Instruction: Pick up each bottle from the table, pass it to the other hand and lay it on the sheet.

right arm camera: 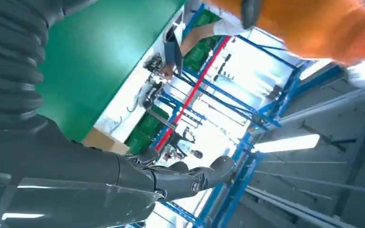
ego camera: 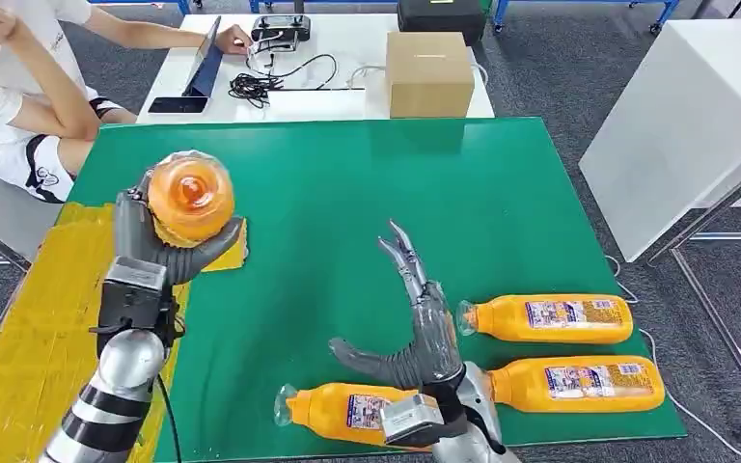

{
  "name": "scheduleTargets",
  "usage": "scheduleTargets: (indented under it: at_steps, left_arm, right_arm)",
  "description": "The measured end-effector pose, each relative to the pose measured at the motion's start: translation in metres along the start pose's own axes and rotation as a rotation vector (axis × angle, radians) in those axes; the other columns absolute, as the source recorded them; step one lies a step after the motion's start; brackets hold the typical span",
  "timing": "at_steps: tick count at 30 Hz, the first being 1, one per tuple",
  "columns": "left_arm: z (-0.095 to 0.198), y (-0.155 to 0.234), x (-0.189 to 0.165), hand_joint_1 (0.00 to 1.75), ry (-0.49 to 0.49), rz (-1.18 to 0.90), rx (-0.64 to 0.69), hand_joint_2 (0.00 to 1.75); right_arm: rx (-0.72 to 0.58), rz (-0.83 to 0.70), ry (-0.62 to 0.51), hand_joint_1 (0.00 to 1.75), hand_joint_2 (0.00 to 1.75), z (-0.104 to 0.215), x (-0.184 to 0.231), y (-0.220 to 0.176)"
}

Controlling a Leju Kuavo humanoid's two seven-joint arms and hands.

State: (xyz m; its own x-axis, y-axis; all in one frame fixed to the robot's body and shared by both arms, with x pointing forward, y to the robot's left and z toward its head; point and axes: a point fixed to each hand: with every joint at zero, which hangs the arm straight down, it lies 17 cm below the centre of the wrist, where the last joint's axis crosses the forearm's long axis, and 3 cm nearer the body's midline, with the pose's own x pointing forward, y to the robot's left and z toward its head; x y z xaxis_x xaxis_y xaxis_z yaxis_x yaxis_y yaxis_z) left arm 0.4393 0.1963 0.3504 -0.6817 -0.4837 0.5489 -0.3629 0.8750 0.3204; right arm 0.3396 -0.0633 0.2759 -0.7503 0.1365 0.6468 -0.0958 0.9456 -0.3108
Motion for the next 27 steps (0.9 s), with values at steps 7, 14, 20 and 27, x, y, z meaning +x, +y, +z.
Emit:
scheduleTargets:
  at_steps: [7,14,20,27]
  left_arm:
    - [-0.029,-0.011,-0.059,1.75,-0.049,-0.797,-0.194,1.75]
    - [-0.011,-0.031,-0.154,1.75,0.139,-0.989,-0.456,1.75]
    - [0.032,-0.050,-0.206,1.75,0.263,-1.030,-0.619,1.75]
    - [0.070,-0.060,-0.238,1.75,0.347,-1.043,-0.734,1.75]
  right_arm:
    - [-0.046,0.036,-0.045,0.00,1.75,-0.011,0.015,-0.025]
    - [-0.064,0.056,-0.047,0.00,1.75,-0.015,0.018,-0.039]
    - [-0.077,0.058,-0.040,0.00,1.75,-0.018,0.018,-0.045]
    - [-0.076,0.054,-0.036,0.00,1.75,-0.019,0.018,-0.044]
